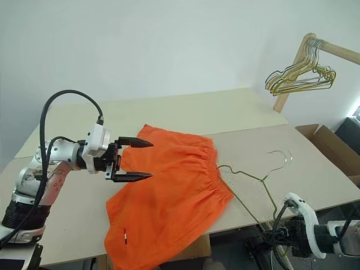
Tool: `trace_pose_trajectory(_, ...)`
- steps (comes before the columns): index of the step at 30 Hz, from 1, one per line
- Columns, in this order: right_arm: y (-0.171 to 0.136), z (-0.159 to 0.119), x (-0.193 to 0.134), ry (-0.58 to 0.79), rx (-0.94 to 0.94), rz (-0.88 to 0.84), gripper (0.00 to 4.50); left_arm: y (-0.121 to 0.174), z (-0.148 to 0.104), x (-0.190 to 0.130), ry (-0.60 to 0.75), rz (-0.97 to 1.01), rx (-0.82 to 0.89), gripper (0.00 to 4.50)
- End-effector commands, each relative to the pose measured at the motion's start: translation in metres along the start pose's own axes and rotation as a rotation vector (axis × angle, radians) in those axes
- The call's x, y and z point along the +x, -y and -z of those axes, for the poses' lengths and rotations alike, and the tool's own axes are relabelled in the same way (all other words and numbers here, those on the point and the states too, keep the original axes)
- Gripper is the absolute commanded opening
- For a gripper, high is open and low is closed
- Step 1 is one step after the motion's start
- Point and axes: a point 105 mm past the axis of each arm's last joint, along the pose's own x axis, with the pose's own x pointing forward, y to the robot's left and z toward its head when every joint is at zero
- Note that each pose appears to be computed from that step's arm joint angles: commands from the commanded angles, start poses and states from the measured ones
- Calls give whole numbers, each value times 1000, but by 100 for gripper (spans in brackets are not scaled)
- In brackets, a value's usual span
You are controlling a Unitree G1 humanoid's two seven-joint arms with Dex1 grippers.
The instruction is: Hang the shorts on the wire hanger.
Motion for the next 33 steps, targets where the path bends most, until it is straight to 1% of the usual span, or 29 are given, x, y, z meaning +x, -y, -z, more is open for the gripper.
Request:
trace_pose_trajectory(1,-9,-10,-1,24,-57,-39,0,-4,-9,-2,10,-7,47,447)
trace_pose_trajectory(5,-8,-11,-3,27,-60,-48,0,-4,-9,-4,3,-5,49,447)
trace_pose_trajectory(7,-11,-13,-5,34,-57,-84,0,-2,-8,-5,-2,-1,50,447)
trace_pose_trajectory(11,-7,-10,6,-14,-47,-86,0,-1,-8,-8,-12,-4,53,447)
trace_pose_trajectory(14,3,-20,16,-10,-29,-65,0,1,-8,-11,-21,-14,49,447)
trace_pose_trajectory(16,4,-25,18,-4,-19,-78,0,3,-9,-11,-24,-18,48,447)
trace_pose_trajectory(19,4,-22,19,-20,2,-107,0,2,-10,-13,-28,-27,49,447)
trace_pose_trajectory(22,12,-26,24,-7,44,-92,0,2,-11,-14,-35,-30,49,447)
trace_pose_trajectory(26,-5,-39,27,25,2,-185,0,3,-11,-15,-47,-21,54,447)
trace_pose_trajectory(33,-15,-58,34,43,38,-252,0,-6,-14,-18,-58,-34,73,447)
